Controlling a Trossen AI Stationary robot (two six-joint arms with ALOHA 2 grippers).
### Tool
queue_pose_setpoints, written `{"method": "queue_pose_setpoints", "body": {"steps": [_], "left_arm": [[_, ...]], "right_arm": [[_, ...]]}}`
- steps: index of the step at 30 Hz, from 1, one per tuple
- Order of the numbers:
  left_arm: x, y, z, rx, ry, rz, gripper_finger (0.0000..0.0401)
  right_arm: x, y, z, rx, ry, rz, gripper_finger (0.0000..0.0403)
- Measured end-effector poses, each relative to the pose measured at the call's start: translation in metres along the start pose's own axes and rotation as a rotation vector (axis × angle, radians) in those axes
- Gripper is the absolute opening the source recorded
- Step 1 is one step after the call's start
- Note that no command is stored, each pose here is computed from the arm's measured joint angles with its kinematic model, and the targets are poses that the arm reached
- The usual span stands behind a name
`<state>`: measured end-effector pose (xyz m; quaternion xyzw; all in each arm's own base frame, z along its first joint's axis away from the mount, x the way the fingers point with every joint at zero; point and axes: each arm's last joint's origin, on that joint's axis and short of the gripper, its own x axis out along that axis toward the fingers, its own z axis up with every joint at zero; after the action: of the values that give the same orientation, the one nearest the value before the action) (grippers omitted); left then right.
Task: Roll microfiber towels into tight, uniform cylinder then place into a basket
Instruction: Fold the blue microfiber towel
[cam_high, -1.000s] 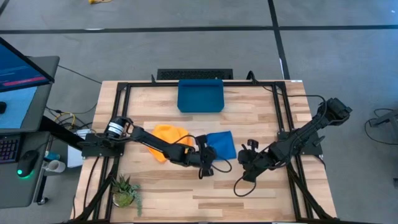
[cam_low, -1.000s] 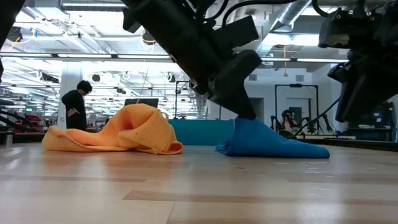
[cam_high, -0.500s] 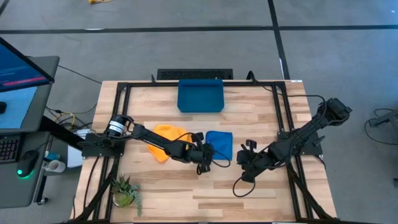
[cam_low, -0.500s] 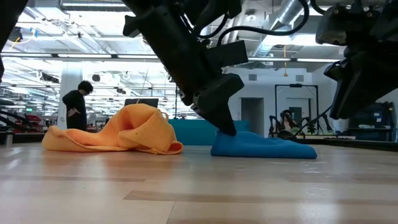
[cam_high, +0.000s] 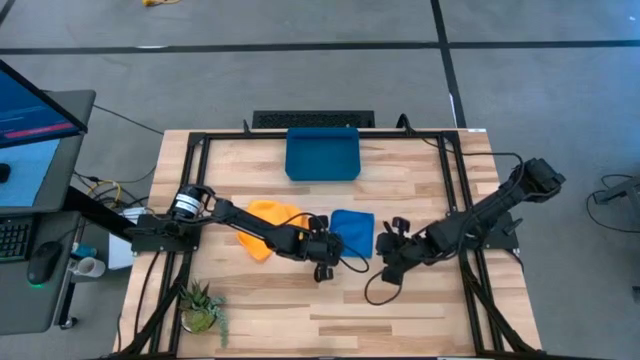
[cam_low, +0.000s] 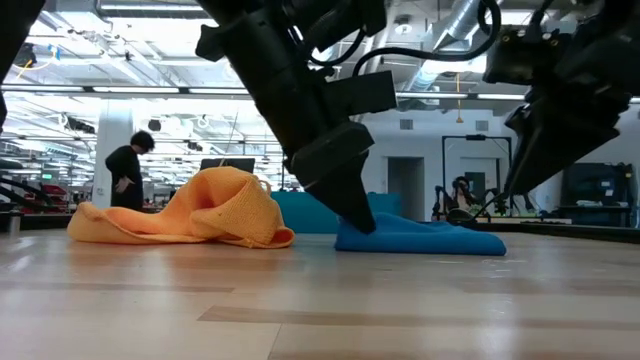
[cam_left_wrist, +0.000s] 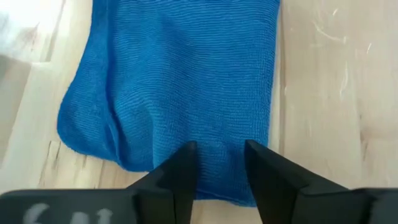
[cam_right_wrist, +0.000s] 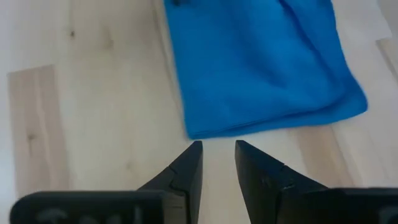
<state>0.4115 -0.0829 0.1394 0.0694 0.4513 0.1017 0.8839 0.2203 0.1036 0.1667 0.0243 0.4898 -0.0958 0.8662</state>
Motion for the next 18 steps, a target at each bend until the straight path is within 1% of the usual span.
{"method": "queue_pose_setpoints", "body": {"steps": [9, 14, 18], "left_arm": [[0.000, 0.002, 0.001, -0.018, -0.006, 0.001, 0.0137], [0.001, 0.003, 0.001, -0.014, -0.005, 0.003, 0.0137], [0.001, 0.002, 0.001, -0.022, -0.005, 0.002, 0.0146]], "right_arm": [[0.003, -0.008, 0.005, 0.026, -0.005, -0.014, 0.0118], [0.004, -0.006, 0.011, 0.054, -0.056, -0.004, 0.0118], [0.008, -0.010, 0.011, 0.084, -0.133, -0.058, 0.0118]]}}
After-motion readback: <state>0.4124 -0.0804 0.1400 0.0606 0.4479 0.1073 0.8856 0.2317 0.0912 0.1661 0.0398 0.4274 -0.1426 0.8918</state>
